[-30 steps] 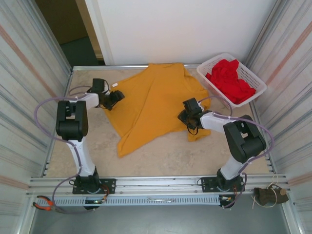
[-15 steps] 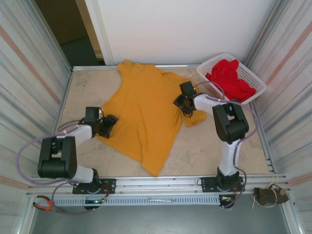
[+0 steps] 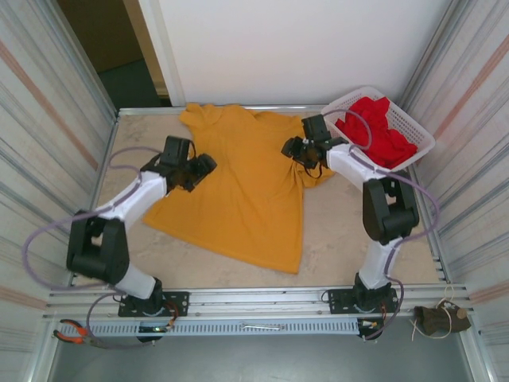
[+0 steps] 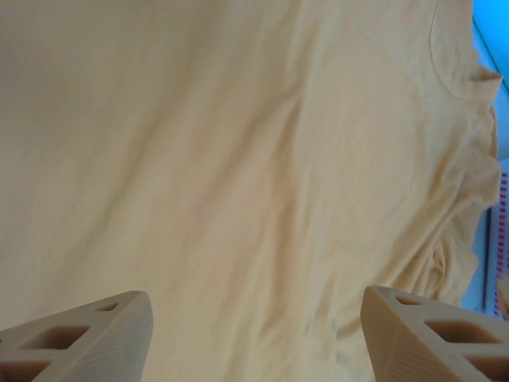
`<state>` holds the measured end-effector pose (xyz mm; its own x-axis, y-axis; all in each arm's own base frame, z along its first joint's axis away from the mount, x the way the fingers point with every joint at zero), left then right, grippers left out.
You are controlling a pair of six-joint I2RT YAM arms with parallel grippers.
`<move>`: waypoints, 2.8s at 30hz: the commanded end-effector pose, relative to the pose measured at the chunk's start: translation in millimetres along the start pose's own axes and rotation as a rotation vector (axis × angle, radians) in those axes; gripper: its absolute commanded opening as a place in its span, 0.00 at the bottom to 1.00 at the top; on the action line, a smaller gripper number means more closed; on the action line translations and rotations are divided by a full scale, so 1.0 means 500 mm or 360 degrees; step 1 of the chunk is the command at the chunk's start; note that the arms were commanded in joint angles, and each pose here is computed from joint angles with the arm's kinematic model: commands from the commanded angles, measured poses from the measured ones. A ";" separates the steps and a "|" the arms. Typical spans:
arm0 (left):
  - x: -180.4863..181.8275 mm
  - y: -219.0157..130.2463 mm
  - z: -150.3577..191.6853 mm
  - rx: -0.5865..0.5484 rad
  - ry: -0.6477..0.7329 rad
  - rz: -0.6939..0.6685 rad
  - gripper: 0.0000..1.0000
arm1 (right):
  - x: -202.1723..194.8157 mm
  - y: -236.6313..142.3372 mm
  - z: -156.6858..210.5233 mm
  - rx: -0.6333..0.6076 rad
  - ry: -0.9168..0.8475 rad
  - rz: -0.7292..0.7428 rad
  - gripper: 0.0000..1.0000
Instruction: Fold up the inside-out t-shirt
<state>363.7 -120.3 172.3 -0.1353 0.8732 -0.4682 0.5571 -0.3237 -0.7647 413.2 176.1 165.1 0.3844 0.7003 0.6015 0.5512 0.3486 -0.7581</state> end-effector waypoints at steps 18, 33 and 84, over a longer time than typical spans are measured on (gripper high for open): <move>0.255 0.069 0.207 0.0413 -0.0413 -0.0341 0.69 | -0.140 0.139 0.071 0.0258 0.0009 0.0368 0.53; 0.089 -0.053 0.139 0.0083 -0.0079 -0.0196 0.71 | -0.060 -0.018 -0.086 0.0031 -0.0066 0.0122 0.54; -0.076 -0.073 0.198 0.0333 0.0844 -0.0026 0.73 | -0.178 -0.200 0.423 -0.0069 -0.0152 0.0098 0.77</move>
<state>268.7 -171.1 169.3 0.2933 0.9374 -0.1879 0.3978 -0.2984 -0.8676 159.3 205.2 123.1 0.3336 0.7921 0.5112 0.4901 0.3175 -0.8118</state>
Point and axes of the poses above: each hand's point on the last joint's axis, 136 mm out from that joint toward the fingers, its own y axis out along the fingers, its own x axis along the line the jaws close on, z = x × y, the point moved 6 cm from there along -y, back along the fingers, and after that the axes turned 15 degrees about y, right-handed, at the moved point
